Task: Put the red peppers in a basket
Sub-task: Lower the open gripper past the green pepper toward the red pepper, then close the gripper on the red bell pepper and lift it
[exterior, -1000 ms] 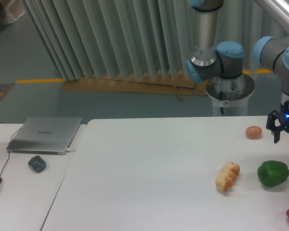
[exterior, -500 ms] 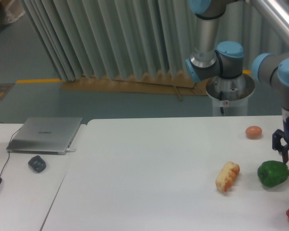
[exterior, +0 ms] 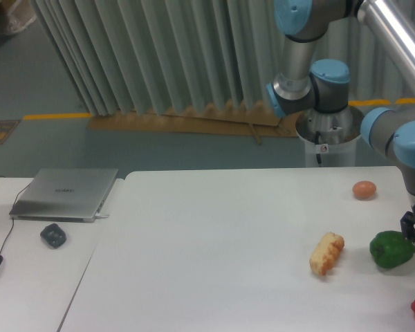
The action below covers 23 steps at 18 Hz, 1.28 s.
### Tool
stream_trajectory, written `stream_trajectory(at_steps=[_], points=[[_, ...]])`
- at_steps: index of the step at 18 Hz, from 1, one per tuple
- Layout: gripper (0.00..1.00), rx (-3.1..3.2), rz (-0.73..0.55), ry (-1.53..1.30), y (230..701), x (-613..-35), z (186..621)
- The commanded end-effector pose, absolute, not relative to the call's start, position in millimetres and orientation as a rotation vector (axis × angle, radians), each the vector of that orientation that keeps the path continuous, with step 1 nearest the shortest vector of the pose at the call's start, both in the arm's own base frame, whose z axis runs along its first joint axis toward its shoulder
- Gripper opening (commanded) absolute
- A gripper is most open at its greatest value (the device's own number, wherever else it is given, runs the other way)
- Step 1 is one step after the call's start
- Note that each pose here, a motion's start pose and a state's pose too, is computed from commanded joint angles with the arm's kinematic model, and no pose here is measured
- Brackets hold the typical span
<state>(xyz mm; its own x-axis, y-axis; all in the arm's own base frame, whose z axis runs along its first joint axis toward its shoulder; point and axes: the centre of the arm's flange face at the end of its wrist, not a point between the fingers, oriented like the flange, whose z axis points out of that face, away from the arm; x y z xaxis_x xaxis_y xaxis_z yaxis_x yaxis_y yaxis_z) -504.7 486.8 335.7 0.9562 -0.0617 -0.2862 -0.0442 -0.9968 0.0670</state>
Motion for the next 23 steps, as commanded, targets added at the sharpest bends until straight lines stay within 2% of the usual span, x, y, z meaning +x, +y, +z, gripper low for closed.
stream_trajectory(at_steps=[13, 17, 23], points=[[1.0, 3.055, -0.437, 0.037, 501, -517, 316], [1.0, 3.06, -0.43, 0.045, 519, -502, 309], [1.0, 3.1, -0.361, 0.021, 530, -497, 293]])
